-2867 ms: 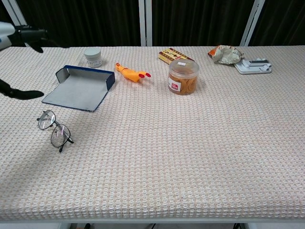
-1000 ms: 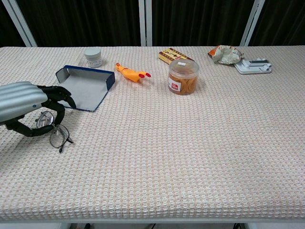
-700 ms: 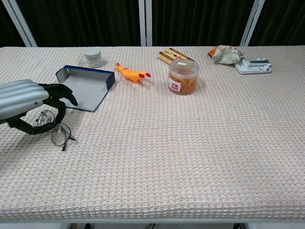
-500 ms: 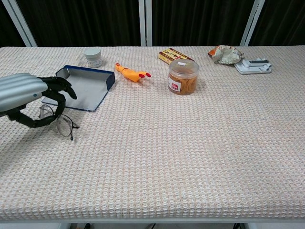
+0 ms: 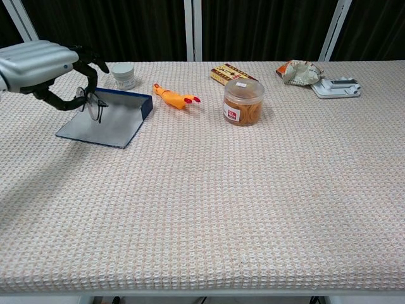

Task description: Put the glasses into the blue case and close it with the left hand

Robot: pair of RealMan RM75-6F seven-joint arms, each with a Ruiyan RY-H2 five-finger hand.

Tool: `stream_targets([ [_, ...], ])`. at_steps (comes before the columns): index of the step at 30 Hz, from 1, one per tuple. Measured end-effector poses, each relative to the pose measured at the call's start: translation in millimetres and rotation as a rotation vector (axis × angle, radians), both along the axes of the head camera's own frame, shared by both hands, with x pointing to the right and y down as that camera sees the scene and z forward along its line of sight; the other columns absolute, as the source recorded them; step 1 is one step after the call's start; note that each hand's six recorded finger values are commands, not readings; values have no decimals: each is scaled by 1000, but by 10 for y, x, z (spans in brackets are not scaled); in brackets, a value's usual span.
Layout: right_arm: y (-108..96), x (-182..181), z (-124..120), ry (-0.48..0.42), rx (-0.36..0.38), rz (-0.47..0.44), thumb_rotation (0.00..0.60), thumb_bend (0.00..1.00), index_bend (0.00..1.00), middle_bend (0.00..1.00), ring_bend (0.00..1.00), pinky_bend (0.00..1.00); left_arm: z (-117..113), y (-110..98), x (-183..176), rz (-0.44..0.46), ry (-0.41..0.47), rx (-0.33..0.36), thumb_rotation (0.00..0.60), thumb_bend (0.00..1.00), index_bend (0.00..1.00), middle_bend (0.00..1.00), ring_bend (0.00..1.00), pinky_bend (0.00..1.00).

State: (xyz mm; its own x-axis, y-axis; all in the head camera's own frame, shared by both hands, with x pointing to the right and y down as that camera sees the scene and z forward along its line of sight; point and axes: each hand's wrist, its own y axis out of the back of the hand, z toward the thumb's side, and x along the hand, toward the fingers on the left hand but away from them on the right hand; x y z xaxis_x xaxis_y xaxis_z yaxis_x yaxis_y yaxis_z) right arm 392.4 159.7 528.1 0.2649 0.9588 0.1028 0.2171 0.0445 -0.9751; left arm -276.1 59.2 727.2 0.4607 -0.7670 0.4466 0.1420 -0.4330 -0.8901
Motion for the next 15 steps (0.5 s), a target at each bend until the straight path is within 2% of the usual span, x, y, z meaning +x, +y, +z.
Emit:
stream_targets([
  [7, -1, 45, -9, 2, -2, 6, 600, 477, 0, 0, 0, 0, 306, -125, 4, -79, -122, -21, 600, 424, 642, 82, 31, 180],
  [15, -2, 95, 8, 3, -8, 14, 600, 478, 0, 0, 0, 0, 514, -183, 65, -102, -189, -40, 600, 424, 645, 82, 31, 180],
])
